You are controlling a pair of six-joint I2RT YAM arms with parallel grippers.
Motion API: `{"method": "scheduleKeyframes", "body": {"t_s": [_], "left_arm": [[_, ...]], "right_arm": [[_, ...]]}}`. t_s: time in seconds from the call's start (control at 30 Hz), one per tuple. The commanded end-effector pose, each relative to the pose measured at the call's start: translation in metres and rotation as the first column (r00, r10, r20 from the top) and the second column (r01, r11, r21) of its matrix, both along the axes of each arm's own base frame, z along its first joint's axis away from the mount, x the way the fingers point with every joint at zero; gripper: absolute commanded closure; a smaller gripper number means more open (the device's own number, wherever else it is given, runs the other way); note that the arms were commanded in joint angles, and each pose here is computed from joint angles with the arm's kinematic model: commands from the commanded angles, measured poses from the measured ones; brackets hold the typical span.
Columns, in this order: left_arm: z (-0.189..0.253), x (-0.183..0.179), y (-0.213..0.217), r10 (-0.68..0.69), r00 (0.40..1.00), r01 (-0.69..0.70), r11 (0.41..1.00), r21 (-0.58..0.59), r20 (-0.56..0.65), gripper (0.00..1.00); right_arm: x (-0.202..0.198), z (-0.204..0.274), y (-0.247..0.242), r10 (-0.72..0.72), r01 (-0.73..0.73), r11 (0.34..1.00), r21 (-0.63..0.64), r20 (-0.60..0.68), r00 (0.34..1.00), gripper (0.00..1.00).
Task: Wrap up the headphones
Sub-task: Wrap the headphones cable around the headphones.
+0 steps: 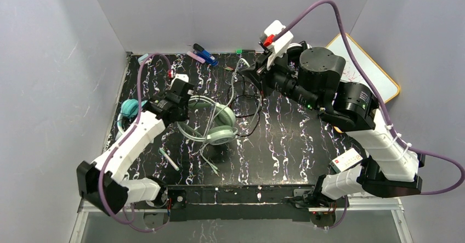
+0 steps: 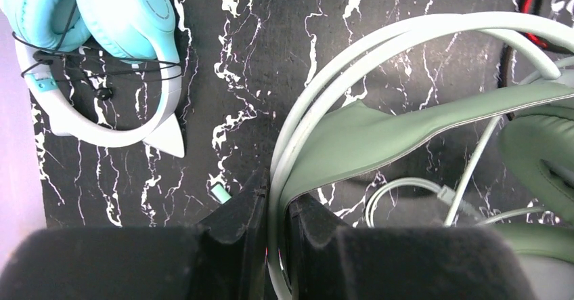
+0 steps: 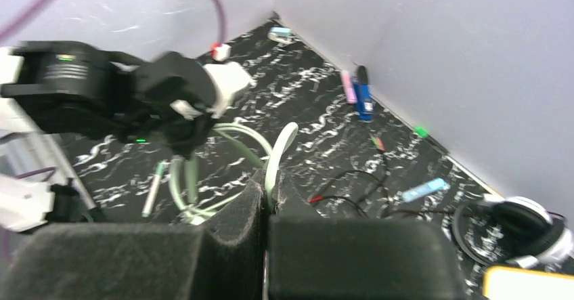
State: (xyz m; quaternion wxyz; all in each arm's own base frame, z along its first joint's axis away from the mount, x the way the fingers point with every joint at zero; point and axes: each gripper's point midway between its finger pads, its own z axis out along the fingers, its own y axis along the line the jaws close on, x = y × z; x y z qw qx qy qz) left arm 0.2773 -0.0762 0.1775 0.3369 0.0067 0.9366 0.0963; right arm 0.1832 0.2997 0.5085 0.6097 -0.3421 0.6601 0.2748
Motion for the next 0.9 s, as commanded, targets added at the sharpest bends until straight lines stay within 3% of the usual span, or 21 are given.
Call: {"method": "scheduleKeyframes", "body": {"t_s": [0.0,0.17,0.43,0.6,0.87], "left_arm": [[0.035,-0.019,0.001,-0.081,0.996,0.083,0.996,-0.042,0.046,1.0],[0.044,-0.03,0.013,-0.101,0.994,0.101,0.995,0.007,0.037,1.0],[0.026,-0.054,-0.004,-0.224,0.971,0.218,0.973,-0.076,-0.086,1.0],[0.032,-0.068,-0.015,-0.274,0.959,0.259,0.952,-0.163,-0.078,1.0],[0.055,-0.088,-0.037,-0.343,0.939,0.318,0.892,-0.321,-0.021,1.0]], "right_arm": [[0.026,0.008,-0.023,-0.176,0.179,0.983,-0.028,0.084,0.981,0.99],[0.042,0.008,-0.036,-0.28,0.289,0.955,-0.062,0.132,0.951,0.99],[0.084,-0.01,-0.042,-0.362,0.384,0.914,-0.13,0.166,0.917,0.99],[0.129,-0.043,-0.05,-0.35,0.35,0.924,-0.156,0.029,0.936,0.99],[0.182,-0.108,-0.06,-0.344,0.318,0.937,-0.147,-0.218,0.913,0.99]]}}
